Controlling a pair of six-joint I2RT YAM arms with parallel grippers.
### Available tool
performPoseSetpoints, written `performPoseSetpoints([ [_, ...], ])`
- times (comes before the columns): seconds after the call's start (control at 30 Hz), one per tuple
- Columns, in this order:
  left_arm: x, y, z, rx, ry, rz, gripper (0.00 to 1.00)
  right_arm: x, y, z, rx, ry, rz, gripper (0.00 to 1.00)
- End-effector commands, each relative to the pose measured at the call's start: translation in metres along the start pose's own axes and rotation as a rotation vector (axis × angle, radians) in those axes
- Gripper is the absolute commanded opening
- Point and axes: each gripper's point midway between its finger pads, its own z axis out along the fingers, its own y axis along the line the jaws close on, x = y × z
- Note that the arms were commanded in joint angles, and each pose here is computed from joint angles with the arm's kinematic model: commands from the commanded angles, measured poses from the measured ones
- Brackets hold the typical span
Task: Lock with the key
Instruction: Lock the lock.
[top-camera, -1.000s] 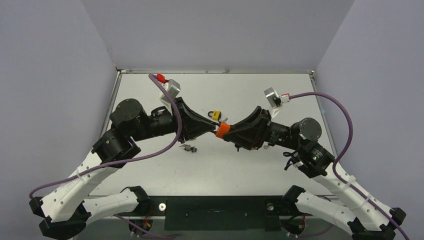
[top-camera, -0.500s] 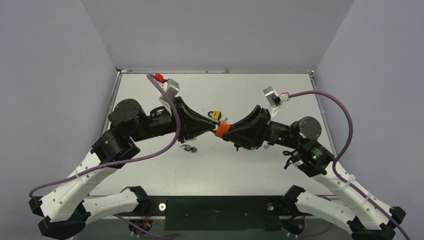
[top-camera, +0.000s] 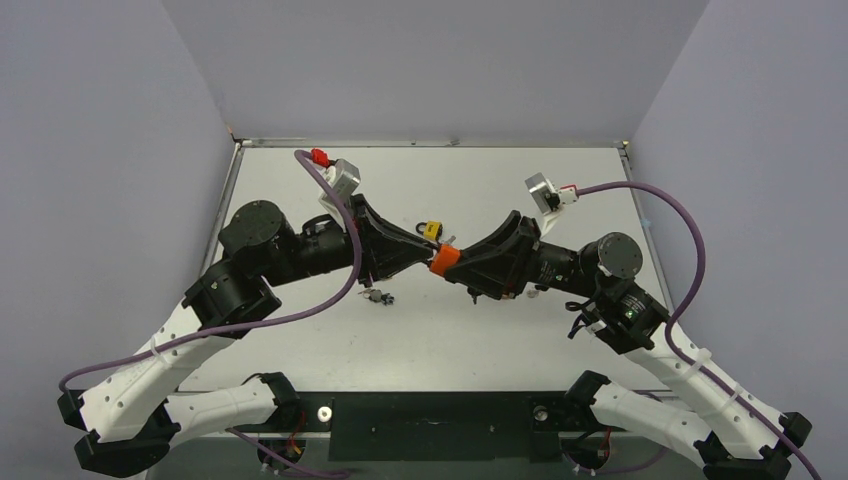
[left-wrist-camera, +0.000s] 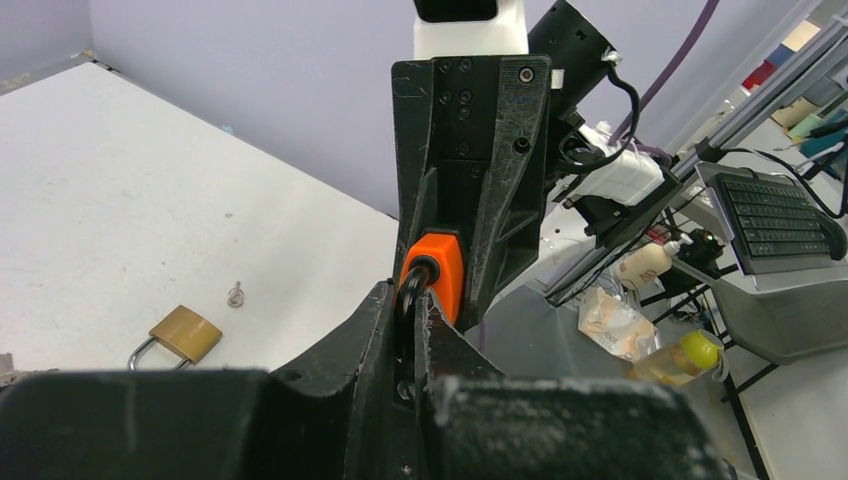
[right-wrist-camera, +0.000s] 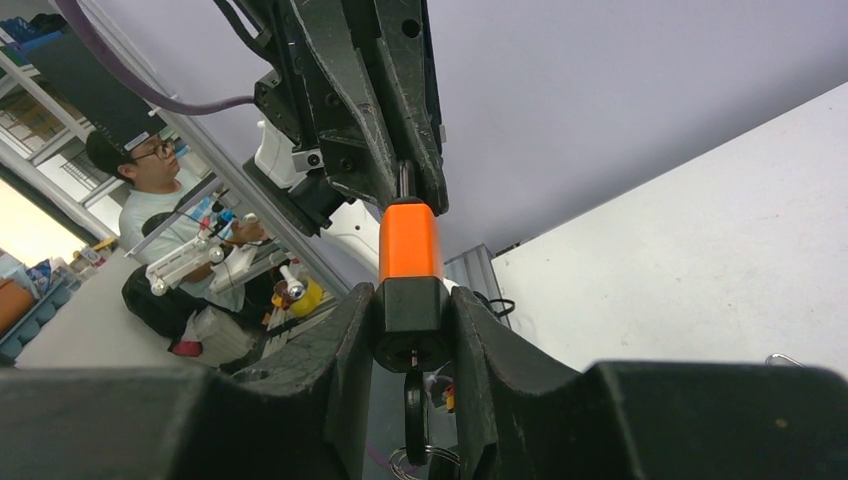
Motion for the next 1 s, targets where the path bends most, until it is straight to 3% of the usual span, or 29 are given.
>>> performPoseSetpoints([
  [0.0,0.055,0.009,0.017,-0.018,0.188,-0.077,0.0,-0.029,0.005,0.019,-0.016,-0.106,-0.07,0.0],
  [0.07,0.038,0.017,0.012,-0.09,0.12,-0.064,0.0,-0.027,0.003,0.016,-0.007,-0.104,-0.078,0.13],
  [0.1,0.03,0.024,0.011,-0.138,0.083,-0.059,0.0,-0.026,0.001,0.014,0.006,-0.103,-0.081,0.28],
  [0.17,0.011,0.03,0.002,-0.194,0.013,-0.057,0.0,-0.021,-0.006,0.007,0.033,-0.102,-0.083,0.45],
  [0.3,-0.011,0.036,-0.014,-0.252,-0.071,-0.072,0.0,-0.018,-0.018,-0.01,0.08,-0.125,-0.086,0.61],
  [0.6,-0.031,0.027,-0.027,-0.236,-0.147,-0.105,0.0,-0.008,-0.033,-0.029,0.101,-0.141,-0.068,0.63],
  [0.97,-0.035,0.013,-0.027,-0.171,-0.143,-0.109,0.0,-0.006,-0.041,-0.022,0.089,-0.127,-0.053,0.47],
])
